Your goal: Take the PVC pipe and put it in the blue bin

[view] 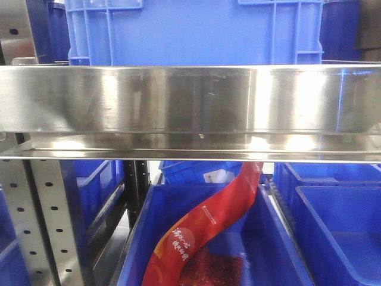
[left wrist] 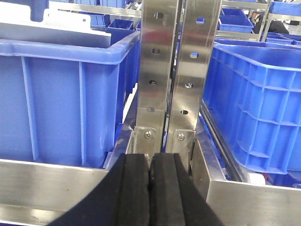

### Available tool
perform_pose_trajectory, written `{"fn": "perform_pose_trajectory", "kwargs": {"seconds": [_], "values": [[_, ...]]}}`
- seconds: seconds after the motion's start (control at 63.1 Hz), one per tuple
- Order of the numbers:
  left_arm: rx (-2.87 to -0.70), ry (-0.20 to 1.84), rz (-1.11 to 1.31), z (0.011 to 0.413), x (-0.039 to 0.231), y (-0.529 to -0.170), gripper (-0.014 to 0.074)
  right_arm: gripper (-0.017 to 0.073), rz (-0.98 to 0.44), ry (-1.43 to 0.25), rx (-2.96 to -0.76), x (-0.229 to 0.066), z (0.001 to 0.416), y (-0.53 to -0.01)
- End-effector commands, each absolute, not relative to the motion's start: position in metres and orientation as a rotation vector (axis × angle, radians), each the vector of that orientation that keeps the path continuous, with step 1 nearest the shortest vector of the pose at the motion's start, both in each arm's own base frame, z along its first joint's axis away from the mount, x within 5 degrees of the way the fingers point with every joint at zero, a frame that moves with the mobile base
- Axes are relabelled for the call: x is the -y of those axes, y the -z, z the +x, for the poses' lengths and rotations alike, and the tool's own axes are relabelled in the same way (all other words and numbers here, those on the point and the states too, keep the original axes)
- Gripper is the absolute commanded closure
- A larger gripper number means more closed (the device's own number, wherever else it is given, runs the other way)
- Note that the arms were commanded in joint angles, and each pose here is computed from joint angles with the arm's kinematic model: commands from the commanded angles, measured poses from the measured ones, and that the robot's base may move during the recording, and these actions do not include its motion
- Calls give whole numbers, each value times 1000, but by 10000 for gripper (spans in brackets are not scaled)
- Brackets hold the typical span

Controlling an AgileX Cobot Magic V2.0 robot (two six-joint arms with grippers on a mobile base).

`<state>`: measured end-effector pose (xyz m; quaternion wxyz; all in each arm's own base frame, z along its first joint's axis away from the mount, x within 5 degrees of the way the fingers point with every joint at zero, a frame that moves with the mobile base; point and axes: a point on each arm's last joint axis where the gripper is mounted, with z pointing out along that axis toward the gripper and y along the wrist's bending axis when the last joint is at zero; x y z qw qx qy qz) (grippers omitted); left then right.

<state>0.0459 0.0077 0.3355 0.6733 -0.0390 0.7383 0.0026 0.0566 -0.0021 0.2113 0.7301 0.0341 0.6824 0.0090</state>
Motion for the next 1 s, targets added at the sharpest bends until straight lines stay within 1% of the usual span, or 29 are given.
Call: {"fn": "perform_pose_trajectory", "kwargs": {"seconds": [0.0, 0.143, 0.206, 0.349, 0.396, 0.539, 0.587, 0.618, 0.777, 0.983], "values": [[-1638, 5, -92, 47, -7, -333, 704, 727, 72, -11, -1474, 2, 56, -214], [-1646, 7, -85, 46, -7, -313, 704, 727, 72, -11, -1474, 2, 56, -214], [-1637, 11, -78, 45, -6, -297, 704, 727, 72, -11, -1474, 2, 56, -214], [-1517, 52, -49, 42, -3, -260, 704, 727, 72, -11, -1474, 2, 56, -214], [-1529, 56, -37, 47, -1, -245, 704, 727, 72, -11, -1474, 2, 56, -214], [-1440, 95, 8, 56, 4, -217, 704, 727, 72, -11, -1474, 2, 56, -214], [-1390, 105, 17, 55, 5, -222, 704, 727, 72, -11, -1474, 2, 56, -214], [-1424, 92, 16, 55, 4, -219, 704, 727, 72, -11, -1474, 2, 56, -214], [-1459, 54, 36, 56, 3, -215, 704, 727, 72, -11, -1472, 2, 56, -214], [-1475, 85, 3, 56, 3, -214, 704, 727, 72, -11, -1472, 2, 56, -214]]}}
